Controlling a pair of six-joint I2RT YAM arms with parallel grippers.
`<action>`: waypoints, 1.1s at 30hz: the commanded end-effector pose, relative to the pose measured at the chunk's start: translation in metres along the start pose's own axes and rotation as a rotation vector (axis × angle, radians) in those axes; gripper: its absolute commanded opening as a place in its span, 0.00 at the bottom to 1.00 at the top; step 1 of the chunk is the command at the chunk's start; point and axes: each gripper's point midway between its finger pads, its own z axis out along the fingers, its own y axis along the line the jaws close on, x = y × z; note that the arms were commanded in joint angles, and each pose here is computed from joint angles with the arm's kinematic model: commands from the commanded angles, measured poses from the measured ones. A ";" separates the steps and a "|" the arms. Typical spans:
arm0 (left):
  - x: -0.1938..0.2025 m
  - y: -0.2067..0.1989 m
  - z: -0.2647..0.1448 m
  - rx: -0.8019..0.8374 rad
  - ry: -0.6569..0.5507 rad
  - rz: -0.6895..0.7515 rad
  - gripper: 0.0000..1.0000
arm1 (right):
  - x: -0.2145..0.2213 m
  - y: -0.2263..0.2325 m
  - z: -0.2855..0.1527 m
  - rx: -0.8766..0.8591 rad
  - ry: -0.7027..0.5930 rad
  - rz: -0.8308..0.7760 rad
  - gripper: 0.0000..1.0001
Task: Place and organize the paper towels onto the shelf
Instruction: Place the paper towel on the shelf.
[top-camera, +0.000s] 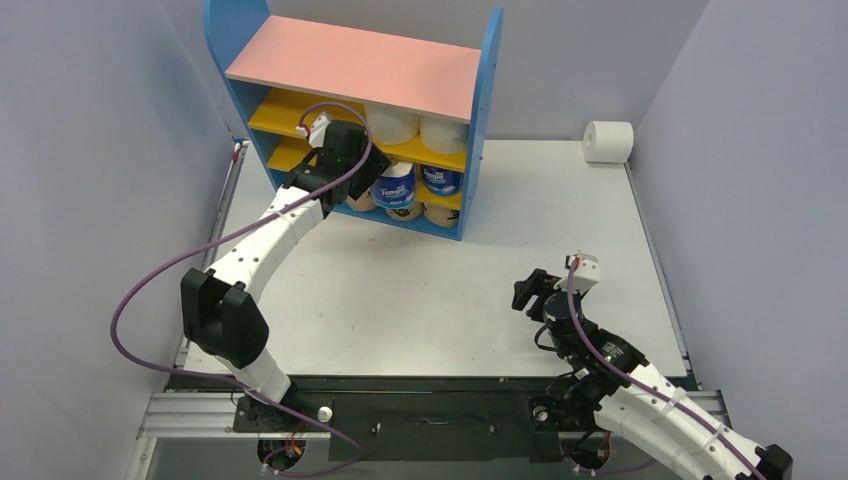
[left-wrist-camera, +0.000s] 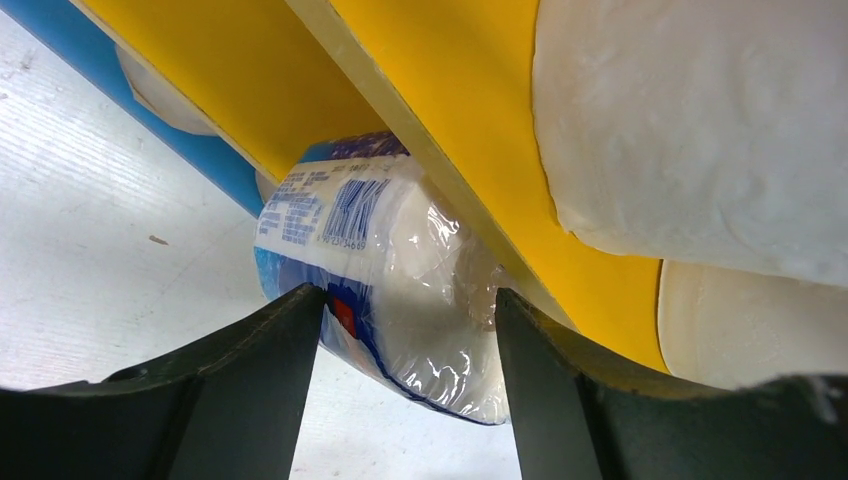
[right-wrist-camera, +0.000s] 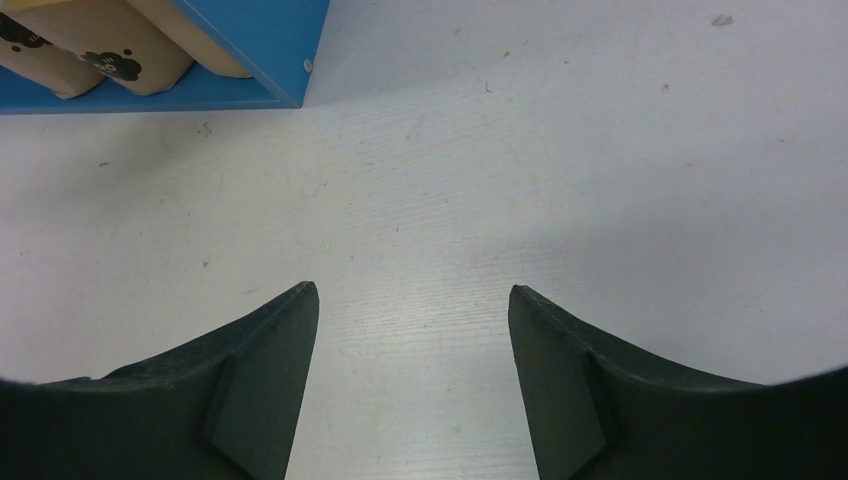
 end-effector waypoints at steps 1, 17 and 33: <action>-0.016 -0.026 -0.017 0.113 -0.034 -0.041 0.61 | -0.007 -0.001 0.000 0.009 -0.033 0.016 0.65; -0.015 -0.032 -0.013 0.219 -0.035 -0.084 0.62 | -0.007 -0.002 0.001 0.012 -0.031 0.011 0.65; -0.038 -0.019 -0.038 0.251 -0.111 -0.083 0.68 | -0.009 -0.002 0.000 0.011 -0.041 0.017 0.65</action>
